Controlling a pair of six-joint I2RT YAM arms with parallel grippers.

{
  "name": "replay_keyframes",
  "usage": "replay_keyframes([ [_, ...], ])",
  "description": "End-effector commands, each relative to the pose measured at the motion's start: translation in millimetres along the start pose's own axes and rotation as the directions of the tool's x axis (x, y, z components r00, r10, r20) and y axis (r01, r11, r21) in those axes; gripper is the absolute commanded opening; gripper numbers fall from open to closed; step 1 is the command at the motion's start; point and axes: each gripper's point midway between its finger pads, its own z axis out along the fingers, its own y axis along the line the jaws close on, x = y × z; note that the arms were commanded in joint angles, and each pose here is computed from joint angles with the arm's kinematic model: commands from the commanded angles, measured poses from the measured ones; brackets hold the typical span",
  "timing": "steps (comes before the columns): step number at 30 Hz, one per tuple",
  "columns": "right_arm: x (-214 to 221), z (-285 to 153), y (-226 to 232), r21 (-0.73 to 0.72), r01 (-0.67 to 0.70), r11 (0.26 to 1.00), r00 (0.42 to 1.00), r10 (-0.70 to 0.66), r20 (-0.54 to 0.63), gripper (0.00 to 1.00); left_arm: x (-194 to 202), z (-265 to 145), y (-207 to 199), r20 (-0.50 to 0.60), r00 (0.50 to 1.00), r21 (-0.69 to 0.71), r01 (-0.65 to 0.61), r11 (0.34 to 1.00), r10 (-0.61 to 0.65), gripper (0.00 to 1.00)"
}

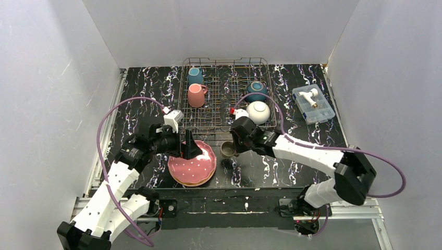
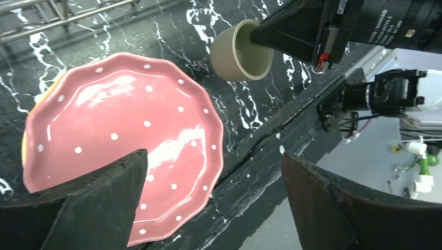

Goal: Load the mixed dishes into the dish rack
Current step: Pick up the cup at the center of the board.

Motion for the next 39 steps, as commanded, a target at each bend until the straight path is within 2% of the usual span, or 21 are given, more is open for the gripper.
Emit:
replay_keyframes([
  [1, -28.2, -28.5, 12.6, -0.095, -0.062, 0.994, 0.99, 0.073, 0.119, 0.01, -3.5, -4.9, -26.7, 0.0, 1.0, 0.134, 0.0, 0.991, 0.0, 0.98],
  [7, -40.3, -58.2, 21.1, -0.199, -0.085, 0.976, 0.971, 0.126, 0.201, 0.01, -9.3, -8.6, -51.2, 0.013, 0.999, 0.261, 0.041, 0.965, -0.046, 0.98],
  [12, -63.8, -108.5, 39.2, -0.394, -0.09, 0.915, 0.916, 0.231, 0.327, 0.01, -24.3, -19.8, -81.5, 0.043, 0.988, 0.408, 0.115, 0.906, -0.145, 0.98],
  [16, -65.7, -135.2, 50.8, -0.497, 0.027, 0.867, 0.89, 0.206, 0.407, 0.01, -22.5, -18.5, -94.3, -0.048, 0.968, 0.481, 0.239, 0.843, -0.247, 0.98],
  [19, -77.9, -168.8, 63.5, -0.579, 0.165, 0.798, 0.819, 0.217, 0.531, 0.01, -21.1, -19.4, -99.6, -0.109, 0.937, 0.5, 0.34, 0.796, -0.332, 0.98],
  [27, -78.7, -195.9, 85.3, -0.61, 0.394, 0.688, 0.738, 0.159, 0.656, 0.01, -23.5, -30.2, -117.9, -0.255, 0.879, 0.537, 0.475, 0.697, -0.403, 0.98],
  [30, -79.9, -201.7, 91.5, -0.602, 0.454, 0.656, 0.71, 0.142, 0.69, 0.01, -25.0, -36.8, -123.7, -0.276, 0.871, 0.552, 0.49, 0.674, -0.406, 0.98],
  [34, -83.5, -216.2, 96.5, -0.58, 0.534, 0.615, 0.637, 0.159, 0.755, 0.01, -22.2, -44.0, -129.6, -0.333, 0.847, 0.553, 0.531, 0.642, -0.414, 0.98],
  [35, -85.6, -224.8, 99.7, -0.557, 0.583, 0.592, 0.586, 0.168, 0.793, 0.01, -19.9, -47.2, -132.2, -0.375, 0.83, 0.544, 0.558, 0.627, -0.413, 0.98],
  [39, -86.6, -230.2, 107.0, -0.537, 0.63, 0.561, 0.553, 0.16, 0.817, 0.01, -18.3, -49.8, -134.8, -0.419, 0.801, 0.537, 0.599, 0.594, -0.428, 0.98],
])
